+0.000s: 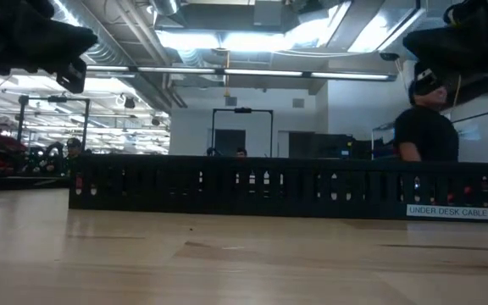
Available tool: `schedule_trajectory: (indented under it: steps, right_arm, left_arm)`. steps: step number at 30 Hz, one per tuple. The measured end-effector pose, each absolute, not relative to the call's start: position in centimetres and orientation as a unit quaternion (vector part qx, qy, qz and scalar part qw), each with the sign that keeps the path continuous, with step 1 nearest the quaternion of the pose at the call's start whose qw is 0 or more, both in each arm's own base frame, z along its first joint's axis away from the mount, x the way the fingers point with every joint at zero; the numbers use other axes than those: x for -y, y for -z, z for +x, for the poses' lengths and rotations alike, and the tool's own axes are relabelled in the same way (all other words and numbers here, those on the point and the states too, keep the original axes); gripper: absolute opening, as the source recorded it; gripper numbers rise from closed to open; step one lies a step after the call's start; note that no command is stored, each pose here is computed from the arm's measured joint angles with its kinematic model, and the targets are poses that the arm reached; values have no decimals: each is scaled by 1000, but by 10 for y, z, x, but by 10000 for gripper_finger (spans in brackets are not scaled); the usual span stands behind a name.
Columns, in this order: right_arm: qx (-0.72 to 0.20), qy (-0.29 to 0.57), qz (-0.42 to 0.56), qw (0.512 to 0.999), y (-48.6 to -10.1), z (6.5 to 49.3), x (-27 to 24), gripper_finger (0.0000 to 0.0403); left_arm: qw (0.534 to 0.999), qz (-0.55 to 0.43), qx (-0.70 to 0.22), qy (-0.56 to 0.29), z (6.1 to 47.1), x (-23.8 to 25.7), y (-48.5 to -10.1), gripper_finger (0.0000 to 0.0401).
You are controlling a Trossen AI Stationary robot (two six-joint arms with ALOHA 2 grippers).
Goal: Ziptie cables
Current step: Return to Home Position
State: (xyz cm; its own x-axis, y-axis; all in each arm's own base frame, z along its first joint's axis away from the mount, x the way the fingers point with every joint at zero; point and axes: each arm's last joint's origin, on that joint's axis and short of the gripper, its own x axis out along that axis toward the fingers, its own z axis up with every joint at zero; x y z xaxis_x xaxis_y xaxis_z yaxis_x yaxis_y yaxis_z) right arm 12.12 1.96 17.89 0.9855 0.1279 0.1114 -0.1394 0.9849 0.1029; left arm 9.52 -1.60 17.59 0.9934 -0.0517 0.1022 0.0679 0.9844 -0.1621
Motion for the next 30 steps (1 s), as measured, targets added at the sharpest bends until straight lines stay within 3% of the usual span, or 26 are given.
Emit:
schedule_trajectory:
  steps: [5,12,18,24,30]
  right_arm:
    - [32,-70,56,995,-175,121,-20,30]
    - [58,-61,59,995,-180,118,-14,30]
    - [27,-44,139,989,-174,108,-4,30]
    - [74,-17,94,993,-180,96,2,30]
    - [23,13,92,995,-170,97,7,30]
  left_arm:
    - [994,-72,34,78,96,15,-174,35]
    - [995,-79,35,41,97,7,-173,35]
    - [996,-79,33,34,97,5,-173,35]
    - [996,-79,31,41,97,6,-173,35]
    - [996,-81,26,41,97,6,-171,35]
